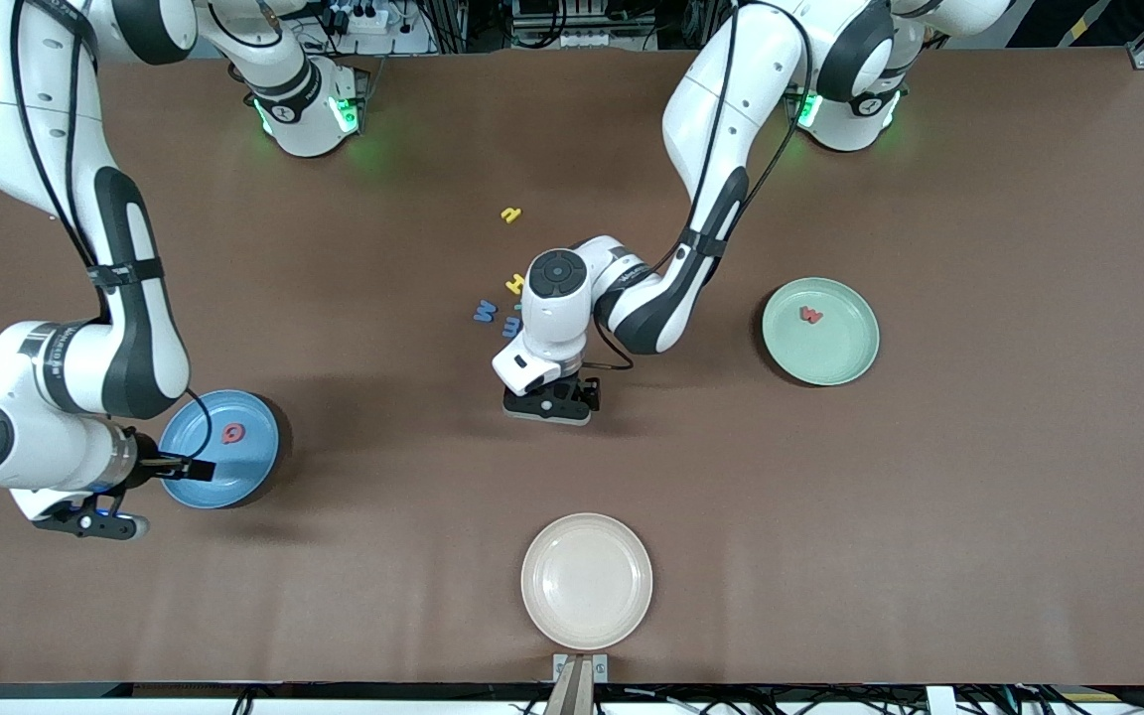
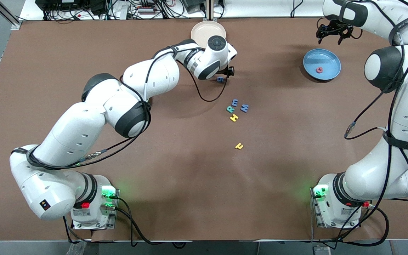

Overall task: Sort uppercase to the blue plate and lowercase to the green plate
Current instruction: 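Lower the left gripper onto the blue letter a and close it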

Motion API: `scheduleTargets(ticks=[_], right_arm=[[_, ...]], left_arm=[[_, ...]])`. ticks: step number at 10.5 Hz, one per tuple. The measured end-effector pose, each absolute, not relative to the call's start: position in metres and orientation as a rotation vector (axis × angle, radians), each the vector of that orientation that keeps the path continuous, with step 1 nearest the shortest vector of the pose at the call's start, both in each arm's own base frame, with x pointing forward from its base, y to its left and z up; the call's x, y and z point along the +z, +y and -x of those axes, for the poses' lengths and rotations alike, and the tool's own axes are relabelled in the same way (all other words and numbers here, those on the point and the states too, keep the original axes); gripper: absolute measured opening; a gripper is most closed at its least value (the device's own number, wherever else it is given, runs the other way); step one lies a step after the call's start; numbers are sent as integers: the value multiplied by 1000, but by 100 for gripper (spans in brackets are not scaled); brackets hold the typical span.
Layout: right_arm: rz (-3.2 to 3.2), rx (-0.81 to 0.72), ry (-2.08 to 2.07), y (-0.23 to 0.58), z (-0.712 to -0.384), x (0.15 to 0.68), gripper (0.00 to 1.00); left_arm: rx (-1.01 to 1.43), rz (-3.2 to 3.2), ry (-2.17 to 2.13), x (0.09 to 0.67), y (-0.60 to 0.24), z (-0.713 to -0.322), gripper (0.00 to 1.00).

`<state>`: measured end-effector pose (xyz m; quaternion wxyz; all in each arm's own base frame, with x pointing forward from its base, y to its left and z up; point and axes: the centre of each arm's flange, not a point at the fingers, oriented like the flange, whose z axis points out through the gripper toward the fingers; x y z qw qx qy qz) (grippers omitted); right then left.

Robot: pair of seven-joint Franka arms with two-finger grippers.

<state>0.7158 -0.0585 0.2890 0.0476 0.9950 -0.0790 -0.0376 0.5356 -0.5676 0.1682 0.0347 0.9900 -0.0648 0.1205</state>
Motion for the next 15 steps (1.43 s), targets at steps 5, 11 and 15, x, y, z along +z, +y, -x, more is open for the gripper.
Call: scheduleTargets(ticks=[5, 11, 15], right_arm=[[-3036, -112, -195, -73, -715, 289, 100], [-3018, -85, -161, -75, -717, 291, 100], [-3021, -81, -142, -67, -718, 291, 100]], left_arm=[[370, -3050, -207, 163, -568, -533, 81], [383, -3048, -207, 167, -568, -536, 52], [385, -3047, -208, 168, -569, -536, 43]])
